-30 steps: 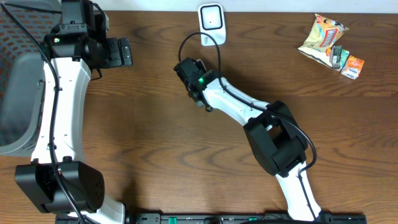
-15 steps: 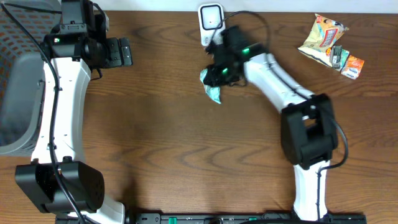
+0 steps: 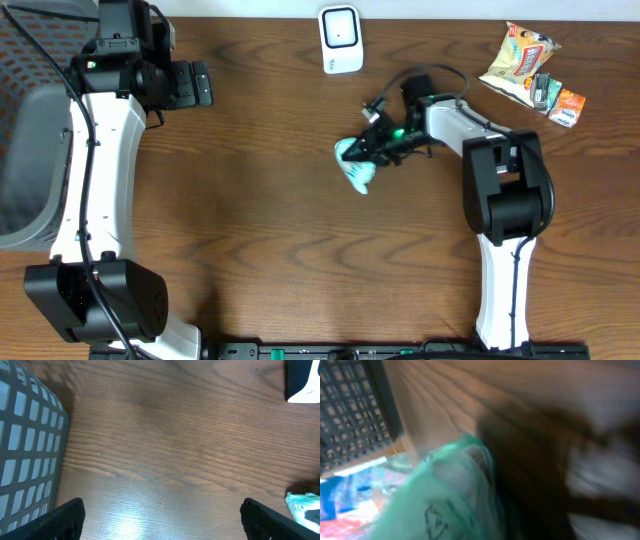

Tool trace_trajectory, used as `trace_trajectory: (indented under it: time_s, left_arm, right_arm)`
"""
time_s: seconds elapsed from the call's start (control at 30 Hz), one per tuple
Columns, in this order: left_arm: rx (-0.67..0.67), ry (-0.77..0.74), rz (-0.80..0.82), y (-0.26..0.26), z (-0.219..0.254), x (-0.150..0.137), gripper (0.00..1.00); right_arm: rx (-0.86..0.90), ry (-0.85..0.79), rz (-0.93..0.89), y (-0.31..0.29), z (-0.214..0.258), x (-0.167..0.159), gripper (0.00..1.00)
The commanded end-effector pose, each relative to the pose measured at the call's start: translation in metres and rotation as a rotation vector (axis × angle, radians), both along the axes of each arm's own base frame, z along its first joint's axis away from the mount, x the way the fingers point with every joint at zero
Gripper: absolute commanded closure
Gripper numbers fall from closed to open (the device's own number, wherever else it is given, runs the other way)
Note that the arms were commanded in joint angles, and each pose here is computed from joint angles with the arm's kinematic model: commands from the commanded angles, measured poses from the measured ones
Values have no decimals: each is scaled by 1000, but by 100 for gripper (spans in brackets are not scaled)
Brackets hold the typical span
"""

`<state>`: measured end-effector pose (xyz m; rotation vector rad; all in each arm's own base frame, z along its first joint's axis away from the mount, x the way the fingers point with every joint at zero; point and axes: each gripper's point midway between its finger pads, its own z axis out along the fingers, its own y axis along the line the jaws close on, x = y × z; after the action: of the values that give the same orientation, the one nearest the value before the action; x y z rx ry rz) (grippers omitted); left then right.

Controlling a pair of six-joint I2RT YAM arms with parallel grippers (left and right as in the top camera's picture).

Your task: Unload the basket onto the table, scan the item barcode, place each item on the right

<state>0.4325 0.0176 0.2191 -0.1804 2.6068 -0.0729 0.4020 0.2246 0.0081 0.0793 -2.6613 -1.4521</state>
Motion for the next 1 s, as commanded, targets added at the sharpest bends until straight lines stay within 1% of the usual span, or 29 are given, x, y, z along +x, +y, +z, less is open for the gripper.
trace_trajectory:
  time_s: [0.0, 0.07, 0.13, 0.2, 0.23, 0.3, 0.4, 0.53, 0.63, 0.7, 0.8, 0.87, 0.97]
  left_arm:
    - [8, 8, -12, -1, -1, -2, 2]
    - [8, 8, -12, -1, -1, -2, 2]
    - [8, 8, -12, -1, -1, -2, 2]
    - [8, 8, -12, -1, -1, -2, 2]
    - [8, 8, -12, -1, -1, -2, 2]
    - [8, 8, -12, -1, -1, -2, 2]
    - [8, 8, -12, -1, -1, -2, 2]
    - [8, 8, -12, -1, -1, -2, 2]
    - [8, 8, -12, -1, -1, -2, 2]
    - [8, 8, -12, -1, -1, -2, 2]
    - [8, 8, -12, -1, -1, -2, 2]
    - [8, 8, -12, -1, -1, -2, 2]
    - [8, 8, -12, -1, -1, -2, 2]
  right_arm:
    - [-212, -12, -85, -46, -27, 16, 61]
    - [-254, -8, -114, -62, -26, 21, 55]
    - [-282, -1, -139, -76, -20, 26, 52]
    - [-331, 0, -159, -92, -11, 31, 51]
    - [-398, -11, -167, -107, 0, 35, 50]
    - [-476, -35, -158, -119, 14, 37, 50]
    - [-552, -91, -112, -122, 40, 37, 50]
    - [-546, -220, 13, -92, 69, 32, 54]
    - [-576, -283, 100, -68, 71, 26, 60]
    - [-637, -319, 153, -53, 65, 21, 65]
    - [-747, -371, 225, -36, 54, 15, 66]
    - [-836, -398, 247, -30, 51, 11, 68]
    - [-954, -428, 254, -22, 49, 5, 74]
